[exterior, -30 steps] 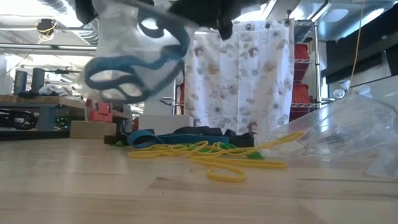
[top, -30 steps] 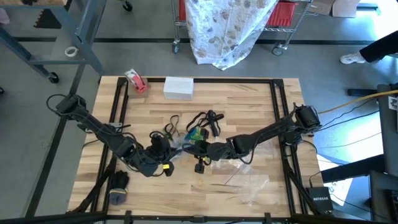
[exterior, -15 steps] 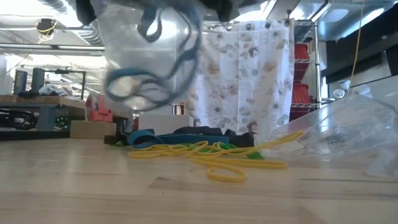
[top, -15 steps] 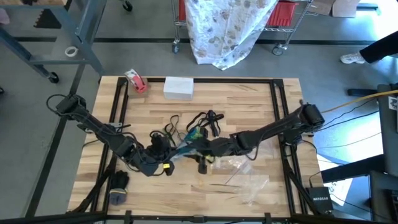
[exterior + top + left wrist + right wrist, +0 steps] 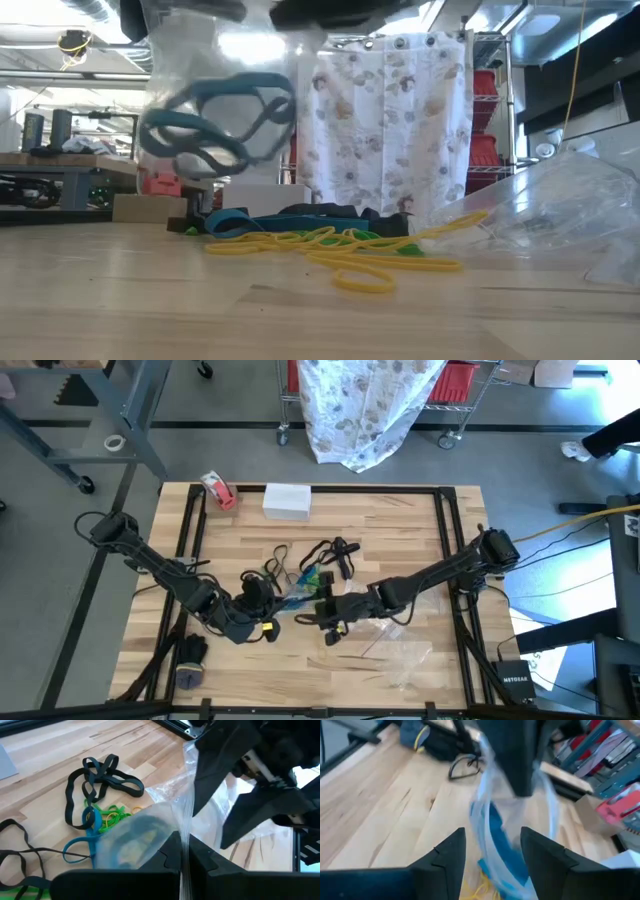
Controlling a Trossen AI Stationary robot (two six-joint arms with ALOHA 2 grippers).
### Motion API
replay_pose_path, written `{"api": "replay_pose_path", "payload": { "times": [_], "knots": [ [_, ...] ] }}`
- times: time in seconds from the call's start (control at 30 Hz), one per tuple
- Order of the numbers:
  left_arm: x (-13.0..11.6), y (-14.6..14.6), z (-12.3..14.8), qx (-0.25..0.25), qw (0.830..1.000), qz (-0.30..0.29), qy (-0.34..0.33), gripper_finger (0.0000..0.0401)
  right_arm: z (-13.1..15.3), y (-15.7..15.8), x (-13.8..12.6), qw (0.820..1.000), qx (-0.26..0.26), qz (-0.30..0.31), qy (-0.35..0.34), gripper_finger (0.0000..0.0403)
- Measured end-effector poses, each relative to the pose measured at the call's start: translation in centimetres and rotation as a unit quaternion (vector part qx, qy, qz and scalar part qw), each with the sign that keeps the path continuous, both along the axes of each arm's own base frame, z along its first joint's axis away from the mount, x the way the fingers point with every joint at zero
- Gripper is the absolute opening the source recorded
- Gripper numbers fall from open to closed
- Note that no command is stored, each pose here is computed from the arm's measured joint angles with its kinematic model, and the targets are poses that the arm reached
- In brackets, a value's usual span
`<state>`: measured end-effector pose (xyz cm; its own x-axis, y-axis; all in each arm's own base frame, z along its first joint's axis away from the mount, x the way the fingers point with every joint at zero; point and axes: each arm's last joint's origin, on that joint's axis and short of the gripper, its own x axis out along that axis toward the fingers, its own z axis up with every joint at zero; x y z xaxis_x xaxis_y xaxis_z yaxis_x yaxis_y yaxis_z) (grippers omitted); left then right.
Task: Sort rubber bands
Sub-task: Put the blue rubber band into the transparent zip bag
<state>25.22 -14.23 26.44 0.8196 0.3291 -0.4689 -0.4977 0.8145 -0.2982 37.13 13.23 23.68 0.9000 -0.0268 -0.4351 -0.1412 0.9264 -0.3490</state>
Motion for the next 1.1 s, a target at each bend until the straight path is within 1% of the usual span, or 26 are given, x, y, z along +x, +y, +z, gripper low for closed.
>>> {"api": "replay_pose_path", "payload": {
  "times": [0.1,0.17,0.23,0.33,0.37,0.4,0.47,0.57,0.73,0.83,0.93,1.1],
  "knots": [
    [0.0,0.0,0.0,0.000,1.000,0.000,0.000,0.0000,0.0,-0.1,0.0,1.000,0.002,-0.002,0.001,0.0172],
    [0.0,0.0,0.0,0.004,1.000,-0.002,0.002,0.0000,0.0,-0.1,0.0,1.000,0.014,-0.007,0.001,0.0148],
    [0.0,0.1,0.0,0.008,1.000,-0.002,0.005,0.0000,-0.1,-0.1,0.0,1.000,0.024,-0.009,0.006,0.0108],
    [-0.1,0.2,-0.2,0.017,1.000,-0.002,0.019,0.0000,-0.3,0.0,-0.2,0.999,0.028,0.001,0.022,0.0031],
    [-0.2,0.3,-0.3,0.019,1.000,-0.001,0.024,0.0000,-0.3,0.0,-0.1,0.999,0.031,0.000,0.021,0.0016],
    [-0.3,0.3,-0.4,0.022,0.999,0.000,0.030,0.0000,-0.3,0.0,-0.1,0.999,0.039,-0.004,0.018,0.0012],
    [-0.5,0.5,-0.7,0.026,0.999,0.006,0.044,0.0000,0.0,0.0,0.0,0.997,0.074,-0.017,0.005,0.0026],
    [-0.9,0.7,-1.0,0.034,0.997,0.015,0.063,0.0000,0.1,0.1,0.1,0.991,0.129,-0.033,0.001,0.0066],
    [-1.8,0.8,-1.3,0.037,0.995,0.026,0.088,0.0000,0.4,-0.5,-0.7,0.990,0.133,-0.045,0.034,0.0146],
    [-2.7,0.8,-1.1,0.031,0.994,0.031,0.097,0.0000,0.6,-1.2,-1.5,0.987,0.126,-0.078,0.064,0.0185],
    [-3.8,0.8,-0.7,0.023,0.994,0.032,0.100,0.0000,-0.6,-2.6,-1.5,0.978,0.132,-0.115,0.110,0.0210],
    [-5.0,0.7,-0.1,0.018,0.994,0.026,0.101,0.0000,-3.9,-5.3,0.1,0.963,0.151,-0.145,0.168,0.0226]
  ]
}}
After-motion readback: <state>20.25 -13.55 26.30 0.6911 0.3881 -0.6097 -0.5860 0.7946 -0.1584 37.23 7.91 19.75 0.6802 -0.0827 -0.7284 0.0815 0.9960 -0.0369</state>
